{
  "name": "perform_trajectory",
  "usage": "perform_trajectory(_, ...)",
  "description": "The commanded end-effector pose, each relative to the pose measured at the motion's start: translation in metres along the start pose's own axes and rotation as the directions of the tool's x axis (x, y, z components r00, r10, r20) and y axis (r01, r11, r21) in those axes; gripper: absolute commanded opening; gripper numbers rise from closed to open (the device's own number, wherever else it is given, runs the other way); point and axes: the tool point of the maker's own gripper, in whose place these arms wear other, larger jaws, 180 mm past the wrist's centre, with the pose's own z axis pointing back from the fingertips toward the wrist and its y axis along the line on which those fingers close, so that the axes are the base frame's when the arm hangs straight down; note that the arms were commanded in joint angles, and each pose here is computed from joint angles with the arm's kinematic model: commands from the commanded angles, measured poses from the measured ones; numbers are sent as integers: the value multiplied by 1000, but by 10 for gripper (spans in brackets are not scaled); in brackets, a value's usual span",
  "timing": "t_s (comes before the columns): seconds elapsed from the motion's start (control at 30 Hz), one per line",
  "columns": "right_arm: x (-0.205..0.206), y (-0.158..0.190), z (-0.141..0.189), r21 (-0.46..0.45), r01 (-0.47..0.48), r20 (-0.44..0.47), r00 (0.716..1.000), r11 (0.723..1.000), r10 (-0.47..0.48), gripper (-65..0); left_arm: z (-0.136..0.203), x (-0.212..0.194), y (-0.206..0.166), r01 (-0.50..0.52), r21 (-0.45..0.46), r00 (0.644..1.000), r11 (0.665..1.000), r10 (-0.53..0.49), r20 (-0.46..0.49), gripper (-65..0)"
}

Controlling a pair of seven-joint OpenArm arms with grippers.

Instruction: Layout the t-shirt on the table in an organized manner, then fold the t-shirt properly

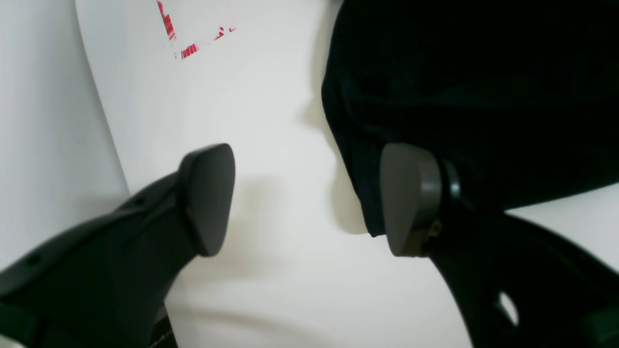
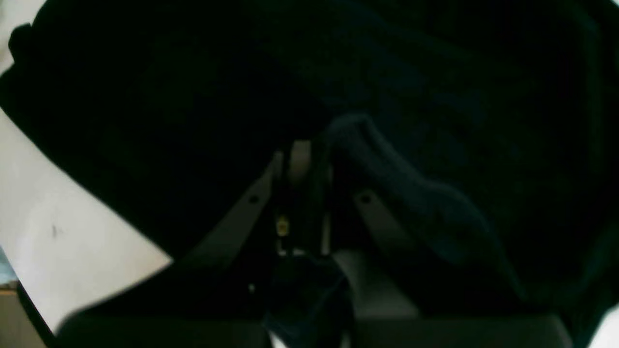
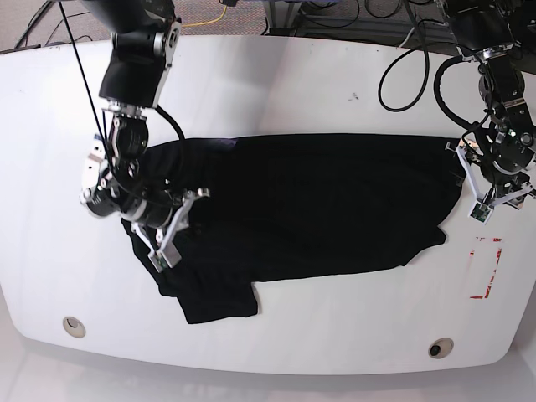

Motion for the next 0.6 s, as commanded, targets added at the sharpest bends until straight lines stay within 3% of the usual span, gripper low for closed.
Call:
perform_trajectory(0.0, 34, -9, 0, 10, -1, 91, 996, 1000, 0, -644, 6, 10, 12, 7, 33, 999, 999, -8, 32, -217)
perform_trajectory(0.1, 43, -17, -4, 18, 20, 113, 993, 1000, -22, -614, 6, 10, 12, 7, 33, 999, 999, -8, 32, -217)
perform_trajectory(0.2, 50, -22, -9, 30, 42, 125, 991, 999, -45, -491, 6, 10, 12, 7, 33, 999, 999, -8, 32, -217)
perform_trajectory(0.4, 57, -35, -9, 25, 66, 119, 991, 998, -68, -21, 6, 10, 12, 7, 34, 999, 999, -8, 33, -217)
perform_trajectory(0.57, 51, -57, 7, -32, 51, 96, 994, 998, -48, 0, 6, 10, 12, 7, 34, 999, 999, -8, 33, -217)
